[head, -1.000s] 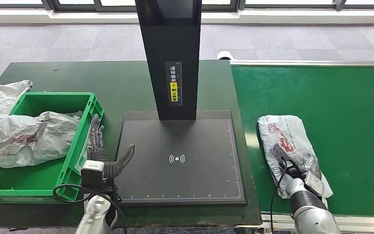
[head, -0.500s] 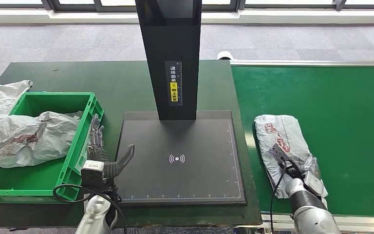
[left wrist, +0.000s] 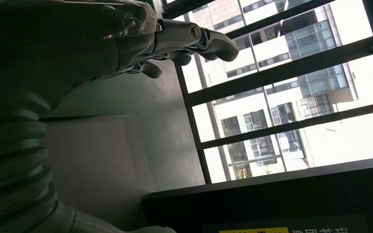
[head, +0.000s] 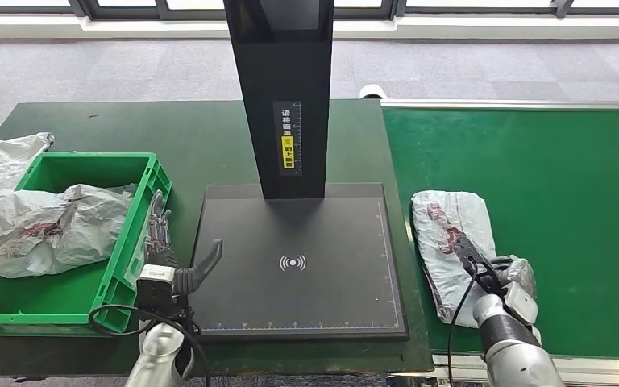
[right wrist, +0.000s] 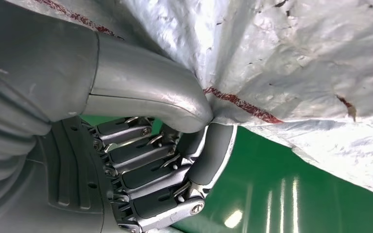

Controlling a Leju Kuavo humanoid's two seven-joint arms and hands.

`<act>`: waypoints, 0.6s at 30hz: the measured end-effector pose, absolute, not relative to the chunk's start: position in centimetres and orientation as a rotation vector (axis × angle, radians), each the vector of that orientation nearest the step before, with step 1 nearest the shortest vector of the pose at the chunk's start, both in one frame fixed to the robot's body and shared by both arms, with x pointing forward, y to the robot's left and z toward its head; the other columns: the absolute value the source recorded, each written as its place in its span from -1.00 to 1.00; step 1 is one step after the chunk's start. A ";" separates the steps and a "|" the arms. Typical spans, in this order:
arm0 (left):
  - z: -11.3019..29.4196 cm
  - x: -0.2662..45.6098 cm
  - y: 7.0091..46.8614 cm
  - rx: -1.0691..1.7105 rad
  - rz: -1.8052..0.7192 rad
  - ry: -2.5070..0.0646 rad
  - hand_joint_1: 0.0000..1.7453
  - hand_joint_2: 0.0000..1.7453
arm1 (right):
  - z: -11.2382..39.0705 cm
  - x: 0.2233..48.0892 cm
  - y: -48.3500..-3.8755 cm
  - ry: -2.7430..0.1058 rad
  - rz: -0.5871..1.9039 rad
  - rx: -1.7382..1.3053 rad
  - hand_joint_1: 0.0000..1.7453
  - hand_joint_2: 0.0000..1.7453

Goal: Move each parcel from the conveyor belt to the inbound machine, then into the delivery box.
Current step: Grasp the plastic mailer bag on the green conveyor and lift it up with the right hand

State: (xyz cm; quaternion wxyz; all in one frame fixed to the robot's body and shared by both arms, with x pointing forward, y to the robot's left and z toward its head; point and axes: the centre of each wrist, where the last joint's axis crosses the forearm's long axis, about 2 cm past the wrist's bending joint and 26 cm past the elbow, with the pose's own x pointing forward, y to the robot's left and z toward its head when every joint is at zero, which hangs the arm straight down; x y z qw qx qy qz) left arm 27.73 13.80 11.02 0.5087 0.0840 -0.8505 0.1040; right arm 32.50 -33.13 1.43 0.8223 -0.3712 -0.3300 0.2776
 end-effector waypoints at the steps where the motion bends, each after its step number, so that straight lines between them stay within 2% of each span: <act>1: 11.0 27.7 13.8 0.203 0.248 -2.047 -1.00 1.00 | 1.4 32.4 -33.1 -0.704 0.588 -0.790 1.00 1.00; 11: 10.9 27.7 13.8 0.203 0.241 -2.042 -1.00 1.00 | 1.1 32.1 -33.1 -0.713 0.584 -0.790 1.00 1.00; 18: 10.7 27.6 13.8 0.207 0.239 -2.035 -1.00 1.00 | 1.6 32.4 -32.9 -0.830 0.556 -0.895 1.00 1.00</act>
